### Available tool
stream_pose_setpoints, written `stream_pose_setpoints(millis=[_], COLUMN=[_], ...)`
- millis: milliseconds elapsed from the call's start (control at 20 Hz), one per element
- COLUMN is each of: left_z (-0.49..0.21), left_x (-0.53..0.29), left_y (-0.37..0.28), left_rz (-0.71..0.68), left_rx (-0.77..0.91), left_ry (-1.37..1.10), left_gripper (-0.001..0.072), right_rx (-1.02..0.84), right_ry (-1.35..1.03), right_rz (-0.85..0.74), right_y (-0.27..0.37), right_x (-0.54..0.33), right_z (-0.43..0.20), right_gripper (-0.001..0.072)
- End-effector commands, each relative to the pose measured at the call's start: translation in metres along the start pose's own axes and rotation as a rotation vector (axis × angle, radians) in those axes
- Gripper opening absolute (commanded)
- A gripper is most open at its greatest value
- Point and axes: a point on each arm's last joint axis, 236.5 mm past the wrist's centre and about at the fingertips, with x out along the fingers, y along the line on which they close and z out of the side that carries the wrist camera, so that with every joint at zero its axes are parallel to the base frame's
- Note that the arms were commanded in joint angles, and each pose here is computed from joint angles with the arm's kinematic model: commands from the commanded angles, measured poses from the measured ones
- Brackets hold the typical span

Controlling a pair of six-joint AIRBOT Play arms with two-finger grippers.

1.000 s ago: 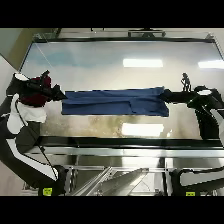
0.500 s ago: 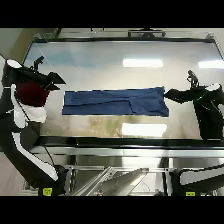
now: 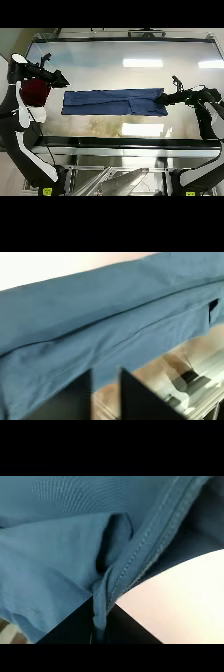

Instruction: Fold the shirts.

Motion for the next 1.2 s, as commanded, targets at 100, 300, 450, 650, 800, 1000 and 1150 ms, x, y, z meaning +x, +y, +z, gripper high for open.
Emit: stream_pose_setpoints(millis=[100, 300, 450, 650, 800, 1000, 1150], left_z=[-0.007, -0.022, -0.039, -0.054, -0.056, -0.041, -0.027], left_x=[0.072, 0.186, 0.269, 0.34, 0.334, 0.215, 0.066], left_y=[-0.064, -0.121, -0.168, -0.221, -0.238, -0.265, -0.296], left_rz=[-0.064, -0.053, -0.059, -0.089, -0.118, -0.169, -0.283], left_rx=[0.107, 0.181, 0.221, 0.315, 0.346, 0.469, 0.54], left_ry=[0.07, 0.077, 0.073, 0.09, 0.124, 0.102, -0.059], left_gripper=[0.0005, 0.0006, 0.0005, 0.0005, 0.0005, 0.0007, 0.0007], right_rx=[-0.01, -0.092, -0.183, -0.264, -0.288, -0.277, -0.277], right_ry=[-0.02, -0.033, -0.032, -0.064, -0.085, -0.095, -0.14], right_rz=[0.057, 0.106, 0.125, 0.115, 0.075, 0.056, 0.069], right_y=[0.028, 0.085, 0.141, 0.186, 0.191, 0.189, 0.209], right_x=[-0.029, -0.088, -0.125, -0.156, -0.169, -0.168, -0.151], right_z=[0.025, 0.039, 0.034, 0.024, 0.022, 0.025, 0.038], right_gripper=[0.0018, 0.0018, 0.0018, 0.0018, 0.0018, 0.0018, 0.0019])
